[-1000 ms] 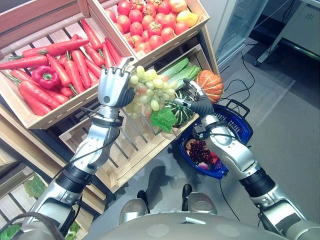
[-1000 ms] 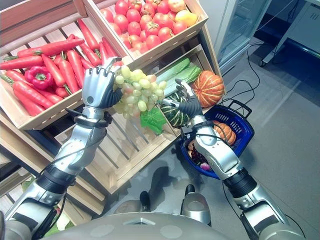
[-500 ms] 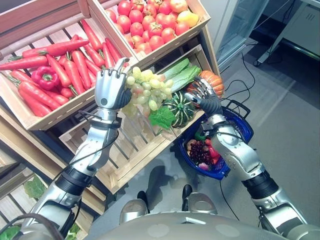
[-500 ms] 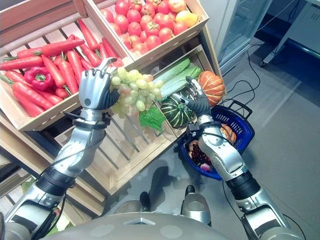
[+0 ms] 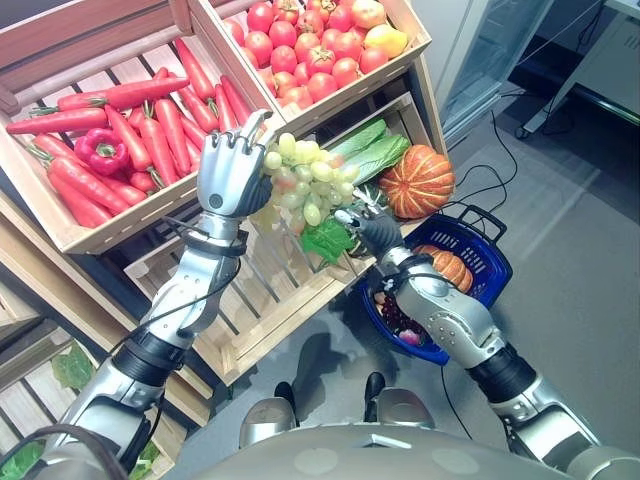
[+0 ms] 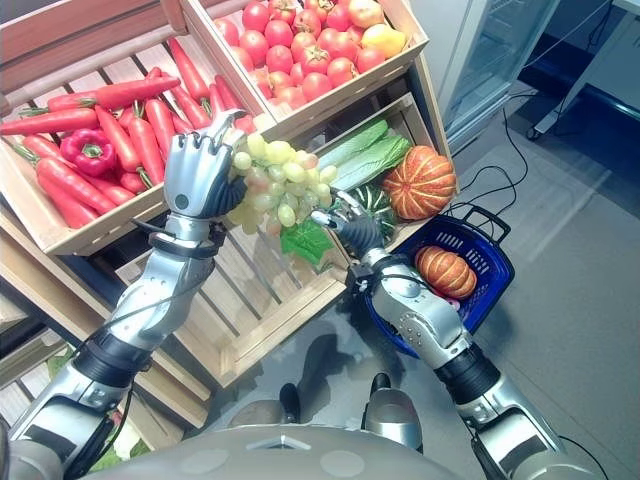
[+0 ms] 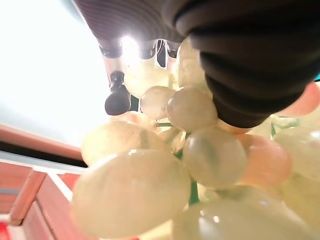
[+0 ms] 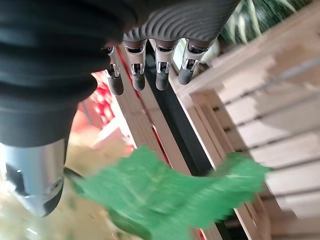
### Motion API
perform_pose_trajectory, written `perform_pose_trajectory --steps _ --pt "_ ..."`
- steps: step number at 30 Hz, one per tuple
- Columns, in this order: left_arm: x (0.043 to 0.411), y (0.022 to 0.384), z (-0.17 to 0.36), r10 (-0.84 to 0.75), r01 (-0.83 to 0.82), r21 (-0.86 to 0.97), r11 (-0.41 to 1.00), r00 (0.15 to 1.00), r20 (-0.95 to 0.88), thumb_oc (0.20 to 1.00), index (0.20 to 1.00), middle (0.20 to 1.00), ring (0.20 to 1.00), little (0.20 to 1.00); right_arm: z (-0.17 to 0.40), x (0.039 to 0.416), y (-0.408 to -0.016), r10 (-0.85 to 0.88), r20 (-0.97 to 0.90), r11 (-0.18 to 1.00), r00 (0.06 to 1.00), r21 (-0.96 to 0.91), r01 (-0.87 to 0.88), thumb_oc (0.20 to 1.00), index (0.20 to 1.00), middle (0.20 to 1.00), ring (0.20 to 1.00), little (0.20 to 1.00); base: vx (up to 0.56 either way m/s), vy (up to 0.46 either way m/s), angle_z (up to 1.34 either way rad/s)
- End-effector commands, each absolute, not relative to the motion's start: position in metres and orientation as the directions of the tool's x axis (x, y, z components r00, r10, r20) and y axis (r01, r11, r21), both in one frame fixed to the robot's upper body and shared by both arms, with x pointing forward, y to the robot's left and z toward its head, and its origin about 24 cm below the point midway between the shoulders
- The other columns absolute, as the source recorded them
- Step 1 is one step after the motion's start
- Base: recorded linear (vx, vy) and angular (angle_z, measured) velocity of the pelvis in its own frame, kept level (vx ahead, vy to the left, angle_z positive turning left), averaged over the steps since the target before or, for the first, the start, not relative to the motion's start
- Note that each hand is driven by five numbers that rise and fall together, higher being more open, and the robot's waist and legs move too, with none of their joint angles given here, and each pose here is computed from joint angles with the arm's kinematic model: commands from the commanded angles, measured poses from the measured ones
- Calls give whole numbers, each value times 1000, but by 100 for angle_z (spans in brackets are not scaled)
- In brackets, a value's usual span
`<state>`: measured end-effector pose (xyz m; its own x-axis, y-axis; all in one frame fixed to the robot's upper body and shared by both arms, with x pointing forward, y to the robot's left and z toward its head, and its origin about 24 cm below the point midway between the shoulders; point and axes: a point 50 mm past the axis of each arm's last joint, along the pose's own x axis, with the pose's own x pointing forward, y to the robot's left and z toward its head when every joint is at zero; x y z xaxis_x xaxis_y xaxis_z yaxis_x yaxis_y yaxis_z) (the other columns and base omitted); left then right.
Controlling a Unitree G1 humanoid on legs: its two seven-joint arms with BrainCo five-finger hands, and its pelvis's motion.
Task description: Pick up fruits and vegetables into the basket
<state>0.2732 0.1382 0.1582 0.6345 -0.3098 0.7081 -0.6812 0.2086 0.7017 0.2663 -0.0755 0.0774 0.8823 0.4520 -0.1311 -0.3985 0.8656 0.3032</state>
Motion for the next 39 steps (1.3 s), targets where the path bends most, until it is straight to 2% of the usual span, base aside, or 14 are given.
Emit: perform_pose_trajectory --steps 1,11,19,24,33,39 --pt "272 122 190 -416 -793 566 225 448 792 200 200 200 200 200 100 268 -46 564 -35 767 825 393 -508 1000 1000 1000 1000 1000 0 0 0" --pt "275 102 191 -484 -778 581 239 423 766 200 200 200 200 200 95 272 -34 581 -70 742 811 455 -492 1000 1000 1000 1000 1000 3 1 1" --pt "276 95 187 -499 -738 626 252 455 737 200 200 200 200 200 107 284 -45 466 -17 757 885 525 -389 1000 1000 1000 1000 1000 0 0 0" --pt "277 98 184 -487 -721 655 227 499 717 200 200 200 200 200 115 287 -54 433 36 752 901 536 -383 1000 1000 1000 1000 1000 0 0 0" --pt "284 125 169 -379 -710 690 143 604 701 200 200 200 200 200 137 283 -71 404 183 813 896 376 -444 1000 1000 1000 1000 1000 0 0 0" --pt "284 136 158 -328 -678 723 129 659 677 200 200 200 200 200 153 273 -70 468 299 815 832 218 -537 1000 1000 1000 1000 1000 0 0 0"
